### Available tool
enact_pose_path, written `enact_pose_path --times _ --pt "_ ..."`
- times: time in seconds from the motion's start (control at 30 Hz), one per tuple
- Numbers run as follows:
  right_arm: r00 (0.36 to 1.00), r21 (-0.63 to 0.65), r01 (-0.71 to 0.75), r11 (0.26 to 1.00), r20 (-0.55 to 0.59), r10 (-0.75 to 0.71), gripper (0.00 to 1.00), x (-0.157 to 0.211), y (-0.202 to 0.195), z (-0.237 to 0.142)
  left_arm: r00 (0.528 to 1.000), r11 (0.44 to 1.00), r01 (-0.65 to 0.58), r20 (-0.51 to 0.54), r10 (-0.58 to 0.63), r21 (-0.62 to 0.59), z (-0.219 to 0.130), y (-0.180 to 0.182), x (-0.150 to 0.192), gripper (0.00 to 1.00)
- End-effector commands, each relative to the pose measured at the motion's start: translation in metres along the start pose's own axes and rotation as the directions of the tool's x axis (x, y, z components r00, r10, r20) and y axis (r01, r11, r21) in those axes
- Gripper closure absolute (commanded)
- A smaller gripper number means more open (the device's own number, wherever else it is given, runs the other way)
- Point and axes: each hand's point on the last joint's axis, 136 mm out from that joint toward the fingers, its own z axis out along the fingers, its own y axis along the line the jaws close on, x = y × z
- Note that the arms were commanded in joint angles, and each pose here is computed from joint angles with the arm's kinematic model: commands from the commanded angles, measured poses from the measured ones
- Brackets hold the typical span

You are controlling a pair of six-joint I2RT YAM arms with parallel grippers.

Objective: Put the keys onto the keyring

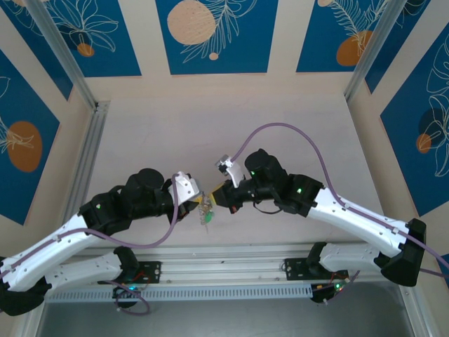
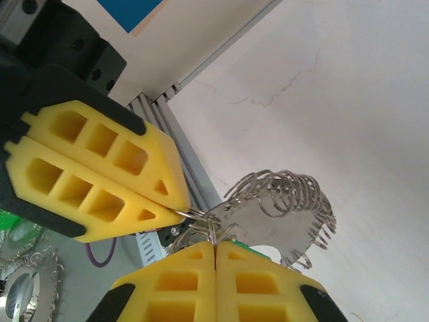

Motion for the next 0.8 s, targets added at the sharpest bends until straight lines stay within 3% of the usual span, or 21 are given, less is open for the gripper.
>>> enact_pose_path --times 0.0,0.3,0.63,0.77 --pt "1.0 0.023 -0.025 0.999 0.004 0.024 1.0 0.003 -0.007 -0.001 0.995 0.999 -0.028 0.099 0.027 0.016 -0.012 -0.004 -0.025 1.0" --pt "0.999 0.004 -0.04 0.999 -0.019 0.04 1.0 0.007 -0.008 0.002 0.992 0.999 -0.028 0.121 0.026 0.016 -0.017 -0.004 -0.03 1.0" --pt "0.997 -0.046 0.03 0.998 0.076 -0.027 0.61 0.006 0.008 -0.025 0.989 0.999 -0.038 0.147 0.035 0.014 -0.024 -0.004 -0.035 1.0" --pt "0.985 -0.038 0.107 0.993 0.137 -0.101 0.58 0.002 0.019 -0.045 0.982 0.998 -0.045 0.187 0.037 0.039 -0.03 -0.01 -0.042 1.0"
